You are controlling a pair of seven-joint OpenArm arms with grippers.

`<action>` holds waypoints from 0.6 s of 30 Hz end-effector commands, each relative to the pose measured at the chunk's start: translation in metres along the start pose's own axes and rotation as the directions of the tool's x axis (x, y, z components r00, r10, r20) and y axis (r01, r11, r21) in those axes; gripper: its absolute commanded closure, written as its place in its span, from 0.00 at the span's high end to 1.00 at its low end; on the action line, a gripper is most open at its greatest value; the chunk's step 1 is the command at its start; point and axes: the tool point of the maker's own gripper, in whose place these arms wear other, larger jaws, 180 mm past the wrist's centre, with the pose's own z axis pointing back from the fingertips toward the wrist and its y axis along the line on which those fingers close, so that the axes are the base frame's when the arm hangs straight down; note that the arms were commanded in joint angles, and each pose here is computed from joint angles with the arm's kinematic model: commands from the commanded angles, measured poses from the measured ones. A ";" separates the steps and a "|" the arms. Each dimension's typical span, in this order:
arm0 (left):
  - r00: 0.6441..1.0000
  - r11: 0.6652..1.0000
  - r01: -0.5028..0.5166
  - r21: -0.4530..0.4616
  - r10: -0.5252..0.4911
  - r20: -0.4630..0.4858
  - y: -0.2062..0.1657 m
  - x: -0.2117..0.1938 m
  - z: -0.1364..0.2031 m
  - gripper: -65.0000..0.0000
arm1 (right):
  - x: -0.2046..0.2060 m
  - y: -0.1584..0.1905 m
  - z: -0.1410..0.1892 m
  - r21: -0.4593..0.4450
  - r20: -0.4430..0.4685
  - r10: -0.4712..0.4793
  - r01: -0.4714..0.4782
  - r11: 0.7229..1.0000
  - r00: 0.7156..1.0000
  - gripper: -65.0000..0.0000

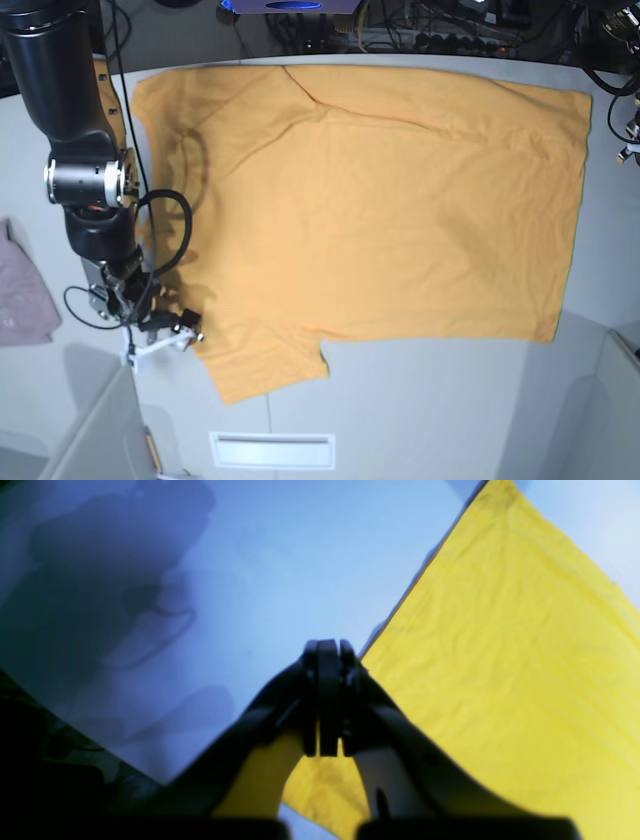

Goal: Fold the T-shirt properly
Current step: 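Move the right gripper down to the shirt's side edge near the hem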

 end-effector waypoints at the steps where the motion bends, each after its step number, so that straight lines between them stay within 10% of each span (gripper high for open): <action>1: 0.999 1.000 0.027 -0.003 -0.027 0.047 -0.001 0.016 0.003 0.00 | 0.002 0.003 0.001 -0.004 -0.024 0.006 -0.006 1.000 1.000 0.45; 9: 0.999 1.000 0.028 -0.001 -0.028 0.042 0.000 0.015 0.003 0.00 | -0.002 0.009 -0.001 0.006 -0.031 0.011 -0.011 1.000 0.999 0.40; 15: 0.999 1.000 0.027 -0.002 -0.027 0.040 0.000 0.014 0.003 0.00 | -0.004 0.003 -0.003 -0.006 0.011 0.008 -0.008 1.000 1.000 0.00; 18: 0.999 0.999 0.037 -0.022 -0.036 0.019 -0.008 0.008 -0.002 0.00 | -0.005 0.003 -0.003 -0.006 0.012 0.007 -0.007 1.000 1.000 0.00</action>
